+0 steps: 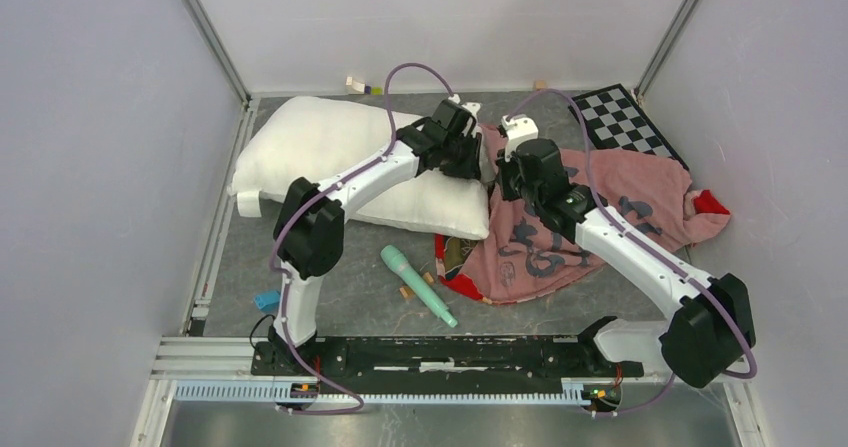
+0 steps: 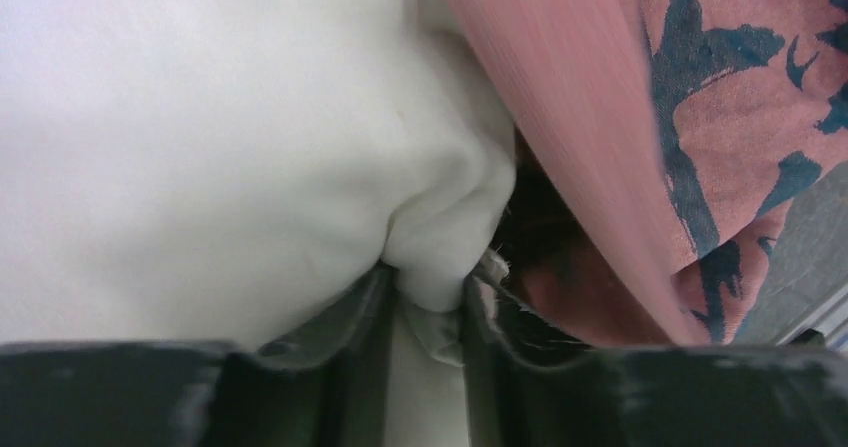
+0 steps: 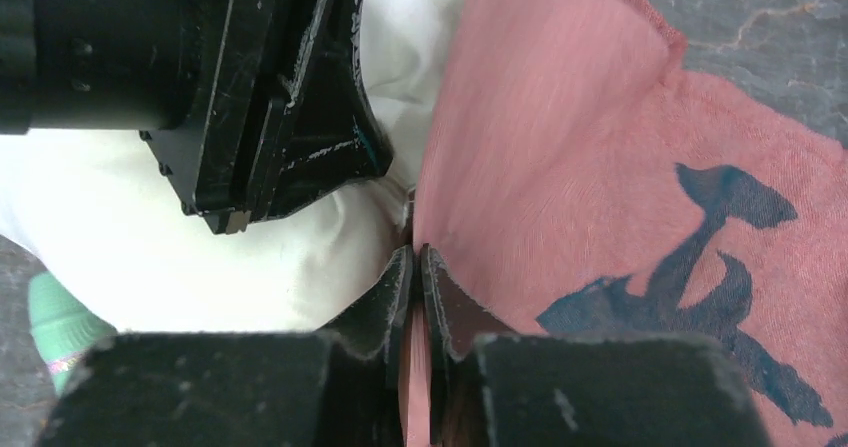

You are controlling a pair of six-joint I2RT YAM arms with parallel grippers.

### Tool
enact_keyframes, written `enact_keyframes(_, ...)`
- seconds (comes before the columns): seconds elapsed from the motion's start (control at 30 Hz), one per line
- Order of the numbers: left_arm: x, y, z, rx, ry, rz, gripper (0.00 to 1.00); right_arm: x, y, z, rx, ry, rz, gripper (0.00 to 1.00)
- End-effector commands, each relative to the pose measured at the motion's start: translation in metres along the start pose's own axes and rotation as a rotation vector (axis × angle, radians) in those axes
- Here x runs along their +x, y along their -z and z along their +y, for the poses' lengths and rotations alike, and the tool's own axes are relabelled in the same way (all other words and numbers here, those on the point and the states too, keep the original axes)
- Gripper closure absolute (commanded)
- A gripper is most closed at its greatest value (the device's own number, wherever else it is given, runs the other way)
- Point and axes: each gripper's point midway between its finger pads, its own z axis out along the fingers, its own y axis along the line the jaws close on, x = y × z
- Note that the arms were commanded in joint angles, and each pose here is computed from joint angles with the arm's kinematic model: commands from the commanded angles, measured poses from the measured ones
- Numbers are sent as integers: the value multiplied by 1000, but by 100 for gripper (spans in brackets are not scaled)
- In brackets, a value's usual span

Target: Put the pillow into the pillowcase

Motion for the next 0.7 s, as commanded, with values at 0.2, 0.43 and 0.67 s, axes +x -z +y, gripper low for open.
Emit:
enact_keyframes(0.2, -43, 90, -26, 81, 55, -198, 21, 23, 28, -6, 77, -2, 77, 46)
enact_keyframes(0.43, -18, 136, -13, -11, 26, -182, 3, 76, 40, 17, 20, -30, 119, 48)
enact_keyframes(0.67, 19, 110, -8, -93, -24, -91, 3, 113, 15, 32, -35, -39, 183, 46)
